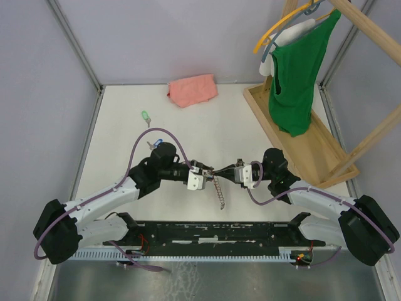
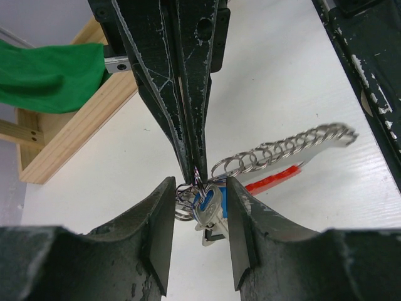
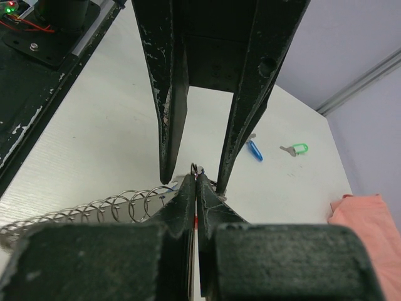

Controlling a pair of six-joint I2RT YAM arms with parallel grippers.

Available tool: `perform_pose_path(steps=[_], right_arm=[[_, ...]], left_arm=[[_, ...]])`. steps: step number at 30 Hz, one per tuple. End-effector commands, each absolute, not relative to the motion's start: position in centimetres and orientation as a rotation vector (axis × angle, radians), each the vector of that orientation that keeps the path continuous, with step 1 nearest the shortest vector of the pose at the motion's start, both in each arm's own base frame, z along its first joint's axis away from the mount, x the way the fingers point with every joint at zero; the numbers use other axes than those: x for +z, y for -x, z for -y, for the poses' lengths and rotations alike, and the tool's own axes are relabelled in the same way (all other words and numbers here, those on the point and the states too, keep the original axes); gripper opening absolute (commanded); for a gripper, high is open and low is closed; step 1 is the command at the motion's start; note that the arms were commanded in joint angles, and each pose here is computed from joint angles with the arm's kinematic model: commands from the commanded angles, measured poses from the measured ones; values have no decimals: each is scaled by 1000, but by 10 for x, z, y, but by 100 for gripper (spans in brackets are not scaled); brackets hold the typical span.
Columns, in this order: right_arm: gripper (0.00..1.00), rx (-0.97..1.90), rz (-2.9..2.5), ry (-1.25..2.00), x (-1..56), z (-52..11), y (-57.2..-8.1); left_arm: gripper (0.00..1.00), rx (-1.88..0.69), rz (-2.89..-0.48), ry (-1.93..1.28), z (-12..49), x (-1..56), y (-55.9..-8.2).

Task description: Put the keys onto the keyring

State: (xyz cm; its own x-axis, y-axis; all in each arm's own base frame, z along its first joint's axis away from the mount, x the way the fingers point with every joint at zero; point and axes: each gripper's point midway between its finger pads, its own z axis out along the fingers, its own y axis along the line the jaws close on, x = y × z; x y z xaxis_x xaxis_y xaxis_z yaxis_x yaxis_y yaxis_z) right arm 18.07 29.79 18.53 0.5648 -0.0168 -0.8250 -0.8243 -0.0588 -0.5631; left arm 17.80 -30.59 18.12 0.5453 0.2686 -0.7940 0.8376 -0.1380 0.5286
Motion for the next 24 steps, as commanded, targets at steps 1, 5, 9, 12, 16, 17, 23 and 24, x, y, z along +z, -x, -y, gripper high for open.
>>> perform_pose_path(steps=[1, 5, 9, 12, 16, 17, 23, 24], right_arm=[[1, 694, -622, 1384, 235, -300, -190], [1, 674, -653, 1334, 240, -298, -199], [1, 679, -662, 1284, 246, -298, -202], [1, 682, -677, 1254, 247, -297, -205], [1, 708, -678, 1190, 253, -297, -207], [1, 720, -674, 1171, 257, -297, -207], [1, 761, -688, 1080, 264, -297, -212], [1, 760, -698, 1079, 263, -297, -213]], left_arm=[[42, -676, -935, -1703, 304, 183, -171], [37, -685, -952, -1649, 297, 184, -165], [31, -696, -927, -1595, 295, 189, -160], [31, -686, -938, -1565, 293, 188, -162], [32, -669, -983, -1502, 292, 184, -170], [32, -663, -999, -1481, 292, 184, -173], [31, -684, -1051, -1395, 294, 185, -180], [31, -687, -1064, -1381, 294, 185, -181]])
